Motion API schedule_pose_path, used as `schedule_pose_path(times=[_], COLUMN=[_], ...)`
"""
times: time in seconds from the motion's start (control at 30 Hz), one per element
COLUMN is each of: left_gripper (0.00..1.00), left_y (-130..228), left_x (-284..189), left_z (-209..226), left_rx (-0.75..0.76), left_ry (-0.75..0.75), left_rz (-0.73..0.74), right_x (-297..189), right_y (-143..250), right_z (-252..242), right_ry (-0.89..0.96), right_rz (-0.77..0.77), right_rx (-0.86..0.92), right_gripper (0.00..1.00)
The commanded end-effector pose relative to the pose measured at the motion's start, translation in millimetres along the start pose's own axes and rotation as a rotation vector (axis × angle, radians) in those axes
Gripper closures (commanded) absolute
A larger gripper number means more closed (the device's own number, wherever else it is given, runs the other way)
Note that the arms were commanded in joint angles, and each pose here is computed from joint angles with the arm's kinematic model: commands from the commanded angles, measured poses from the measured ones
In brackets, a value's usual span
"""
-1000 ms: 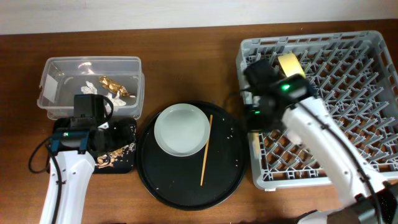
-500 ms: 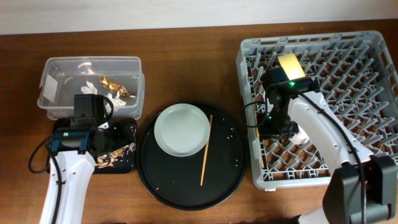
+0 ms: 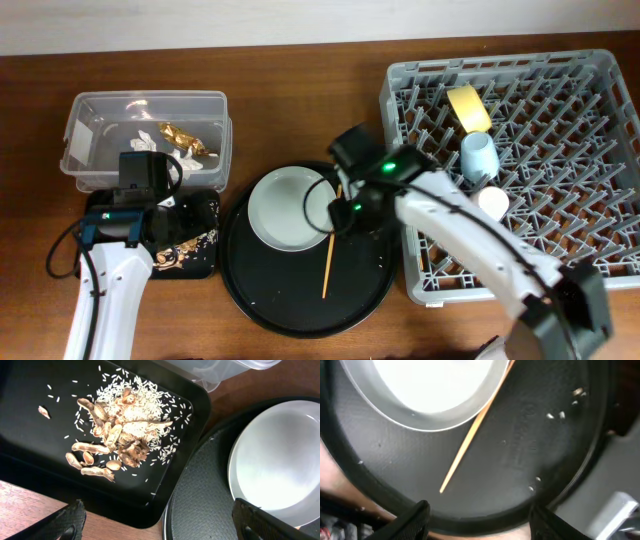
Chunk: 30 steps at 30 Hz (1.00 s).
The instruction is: Sort waste into correct bins and load items into the dishwasher rack
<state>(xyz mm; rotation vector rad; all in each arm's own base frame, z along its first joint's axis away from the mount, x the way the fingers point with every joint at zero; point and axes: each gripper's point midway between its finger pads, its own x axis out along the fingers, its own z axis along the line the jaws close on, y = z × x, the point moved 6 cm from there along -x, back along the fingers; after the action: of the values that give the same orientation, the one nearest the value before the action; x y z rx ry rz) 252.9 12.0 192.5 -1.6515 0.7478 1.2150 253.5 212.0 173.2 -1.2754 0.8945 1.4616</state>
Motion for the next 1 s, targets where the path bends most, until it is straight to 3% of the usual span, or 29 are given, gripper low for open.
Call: schedule_pose_path(times=[0.0, 0.13, 0.3, 0.4, 0.47, 0.5, 0.67, 0.8, 0.97], left_gripper=[0.07, 0.07, 0.07, 0.07, 0.07, 0.07, 0.07, 0.07, 0.07], left_y=[-1, -1, -1, -1, -1, -1, 0, 0, 0], left_x=[-3, -3, -3, -3, -3, -3, -3, -3, -3], left_z=[2, 2, 2, 2, 2, 2, 2, 2, 2], left_rx=[-0.015, -0.015, -0.015, -0.015, -0.015, -0.015, -0.015, -0.014, -0.015], left_ry=[-0.001, -0.001, -0.001, -0.001, -0.001, -0.001, -0.002, -0.003, -0.003], left_rz=[-0.012, -0.012, -0.012, -0.012, -0.012, -0.011, -0.009, -0.008, -0.008], right_x=[40, 88, 113, 119, 120, 120, 118, 67, -48], right_y=[1, 1, 4, 12, 13, 14, 13, 4, 9], right_z=[14, 13, 5, -6, -7, -7, -7, -14, -67], right_ry=[0.089, 0.161, 0.186, 0.248, 0.25, 0.247, 0.245, 0.199, 0.141], right_rz=[0.063, 0.151, 0.149, 0.156, 0.159, 0.161, 0.158, 0.052, -0.119], right_rx=[0.1, 0.179, 0.202, 0.235, 0.239, 0.24, 0.24, 0.23, 0.138], right_gripper=[0.36, 0.36, 0.38, 0.54, 0.84, 0.93, 0.96, 0.96, 0.96])
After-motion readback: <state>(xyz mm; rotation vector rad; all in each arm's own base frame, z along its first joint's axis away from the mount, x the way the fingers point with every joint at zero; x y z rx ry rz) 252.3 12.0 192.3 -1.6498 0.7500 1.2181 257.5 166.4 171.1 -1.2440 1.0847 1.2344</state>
